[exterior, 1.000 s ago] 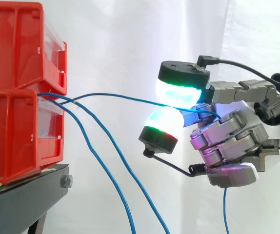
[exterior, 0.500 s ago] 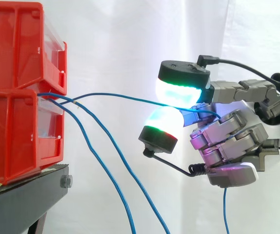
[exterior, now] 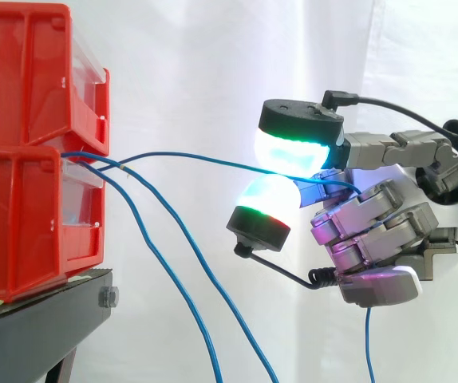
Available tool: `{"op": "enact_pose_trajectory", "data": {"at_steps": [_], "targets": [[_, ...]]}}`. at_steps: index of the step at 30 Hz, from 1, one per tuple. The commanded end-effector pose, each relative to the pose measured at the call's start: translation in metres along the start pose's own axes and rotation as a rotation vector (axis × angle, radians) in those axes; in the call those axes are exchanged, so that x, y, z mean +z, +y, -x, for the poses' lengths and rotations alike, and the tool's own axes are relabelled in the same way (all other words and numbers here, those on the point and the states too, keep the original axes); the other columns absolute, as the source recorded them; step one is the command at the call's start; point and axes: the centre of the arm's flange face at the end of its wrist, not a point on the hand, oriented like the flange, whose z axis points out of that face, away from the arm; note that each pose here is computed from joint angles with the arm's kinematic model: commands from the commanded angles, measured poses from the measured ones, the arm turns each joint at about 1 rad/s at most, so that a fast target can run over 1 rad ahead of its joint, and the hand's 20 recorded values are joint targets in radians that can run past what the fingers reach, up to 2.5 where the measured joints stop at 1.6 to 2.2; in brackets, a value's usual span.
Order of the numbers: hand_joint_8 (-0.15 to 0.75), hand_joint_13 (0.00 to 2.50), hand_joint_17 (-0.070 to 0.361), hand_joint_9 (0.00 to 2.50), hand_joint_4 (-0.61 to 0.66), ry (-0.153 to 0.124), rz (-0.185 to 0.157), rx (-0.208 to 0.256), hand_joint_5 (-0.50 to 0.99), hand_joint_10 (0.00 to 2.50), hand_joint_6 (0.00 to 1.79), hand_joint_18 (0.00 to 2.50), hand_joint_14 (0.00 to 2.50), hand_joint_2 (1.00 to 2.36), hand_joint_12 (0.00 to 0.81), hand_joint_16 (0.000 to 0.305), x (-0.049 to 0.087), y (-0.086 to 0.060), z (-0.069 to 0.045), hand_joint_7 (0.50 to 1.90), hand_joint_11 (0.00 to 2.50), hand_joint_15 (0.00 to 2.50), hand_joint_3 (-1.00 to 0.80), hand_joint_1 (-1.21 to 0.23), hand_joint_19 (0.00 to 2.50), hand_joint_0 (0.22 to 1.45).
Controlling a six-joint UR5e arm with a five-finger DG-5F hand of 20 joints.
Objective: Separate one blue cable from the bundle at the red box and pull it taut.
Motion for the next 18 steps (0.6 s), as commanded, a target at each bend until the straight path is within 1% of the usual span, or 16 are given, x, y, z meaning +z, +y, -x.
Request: {"op": "enact_pose_trajectory", "data": {"at_steps": [1, 16, 18], "targets": [[0.462, 1.53, 0.207, 1.42, 0.13, -0.001, 0.001, 0.0, -0.08, 2.5, 0.86, 1.59, 2.5, 1.01, 0.502, 0.092, 0.0003, 0.0004, 0.0001, 1.19, 1.53, 0.93, 0.0, -0.67, 0.73, 0.61], [0.462, 1.51, 0.203, 1.42, 0.13, 0.0, -0.001, 0.001, -0.08, 2.5, 0.86, 1.57, 2.5, 1.01, 0.494, 0.09, -0.0001, -0.0003, 0.0, 1.18, 1.54, 0.93, -0.01, -0.67, 0.74, 0.61], [0.462, 1.51, 0.204, 1.42, 0.13, 0.0, 0.002, 0.0, -0.08, 2.5, 0.86, 1.57, 2.5, 1.01, 0.494, 0.091, 0.0001, 0.0015, 0.0001, 1.17, 1.54, 0.93, -0.01, -0.67, 0.74, 0.61]]}}
